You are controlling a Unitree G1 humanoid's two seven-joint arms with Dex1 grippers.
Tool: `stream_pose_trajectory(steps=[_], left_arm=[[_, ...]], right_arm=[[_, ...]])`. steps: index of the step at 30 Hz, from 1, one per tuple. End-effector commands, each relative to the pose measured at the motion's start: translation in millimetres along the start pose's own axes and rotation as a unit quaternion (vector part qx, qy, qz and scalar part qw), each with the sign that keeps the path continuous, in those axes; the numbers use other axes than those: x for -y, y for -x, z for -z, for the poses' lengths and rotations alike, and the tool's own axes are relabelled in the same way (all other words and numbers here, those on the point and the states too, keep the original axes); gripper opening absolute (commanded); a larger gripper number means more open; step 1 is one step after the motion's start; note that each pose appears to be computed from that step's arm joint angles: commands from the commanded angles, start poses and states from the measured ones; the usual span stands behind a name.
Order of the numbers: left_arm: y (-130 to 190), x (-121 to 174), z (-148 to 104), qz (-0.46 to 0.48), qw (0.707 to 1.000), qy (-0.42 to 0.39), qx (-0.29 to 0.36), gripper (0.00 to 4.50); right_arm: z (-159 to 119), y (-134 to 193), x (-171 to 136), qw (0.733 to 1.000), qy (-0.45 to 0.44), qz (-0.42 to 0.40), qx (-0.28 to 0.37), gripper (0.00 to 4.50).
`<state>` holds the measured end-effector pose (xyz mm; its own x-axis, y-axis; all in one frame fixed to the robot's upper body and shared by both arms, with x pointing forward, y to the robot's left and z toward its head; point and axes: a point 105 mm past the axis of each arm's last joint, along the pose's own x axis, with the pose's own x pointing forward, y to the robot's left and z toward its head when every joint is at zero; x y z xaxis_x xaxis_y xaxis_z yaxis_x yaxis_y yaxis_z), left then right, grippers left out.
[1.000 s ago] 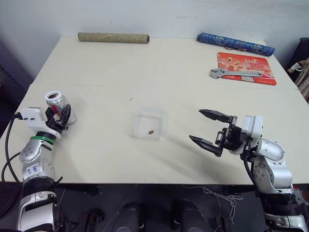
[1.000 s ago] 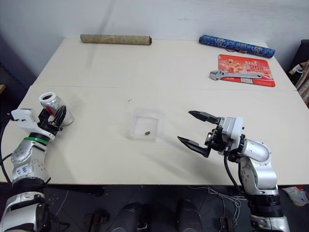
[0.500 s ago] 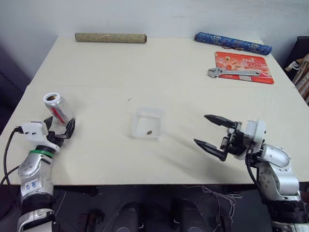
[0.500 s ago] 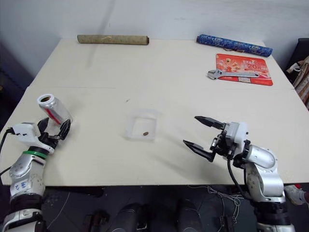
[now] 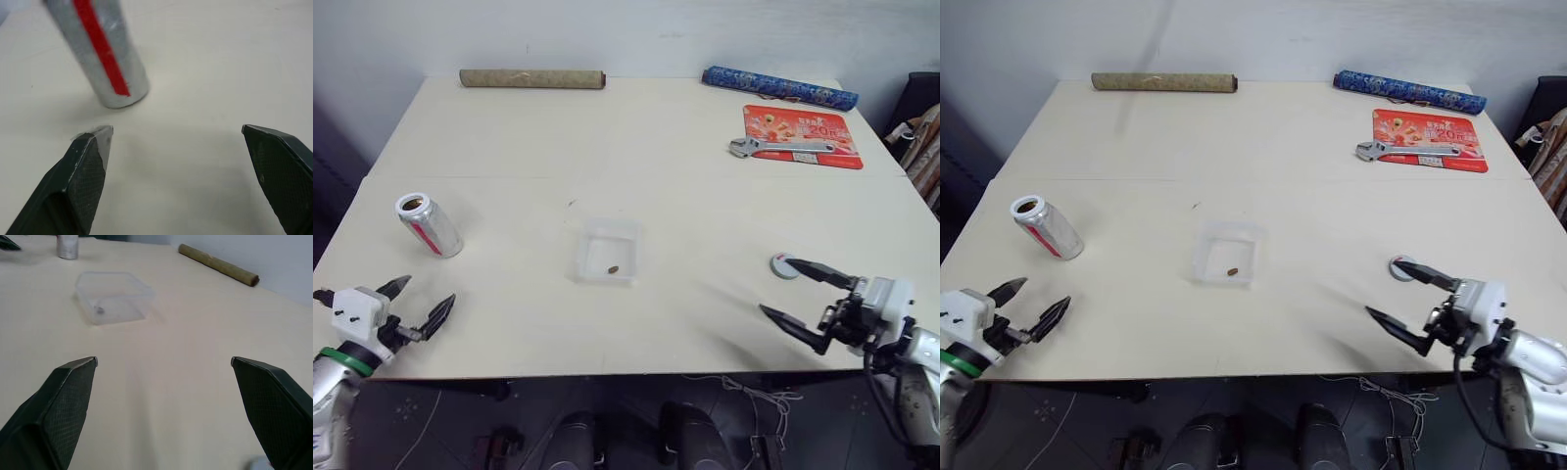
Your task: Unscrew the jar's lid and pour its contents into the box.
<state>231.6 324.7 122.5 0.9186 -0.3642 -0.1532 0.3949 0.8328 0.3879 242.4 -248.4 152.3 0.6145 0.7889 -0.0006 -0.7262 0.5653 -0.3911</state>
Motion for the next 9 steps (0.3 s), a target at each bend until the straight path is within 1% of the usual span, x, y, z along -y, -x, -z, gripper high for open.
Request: stream_pose_trajectory(steps=[1, 3, 5, 9], left_arm=[[15, 13, -24, 0.092, 0.992, -0.09, -0.011, 4.46], [28, 13, -19, 0.122, 0.986, -0.11, -0.038, 4.46], [36, 10, -17, 0.124, 0.984, -0.12, -0.049, 4.46], [41, 2, -18, 0.105, 0.987, -0.112, -0.045, 4.46]], right_arm=[[-7, 27, 9, 0.998, 0.038, -0.023, -0.041, 4.5], [-3, 40, 13, 0.996, 0.037, -0.039, -0.068, 4.5], [0, 48, 16, 0.995, 0.035, -0.044, -0.08, 4.5], [5, 56, 22, 0.995, 0.028, -0.04, -0.084, 4.5]])
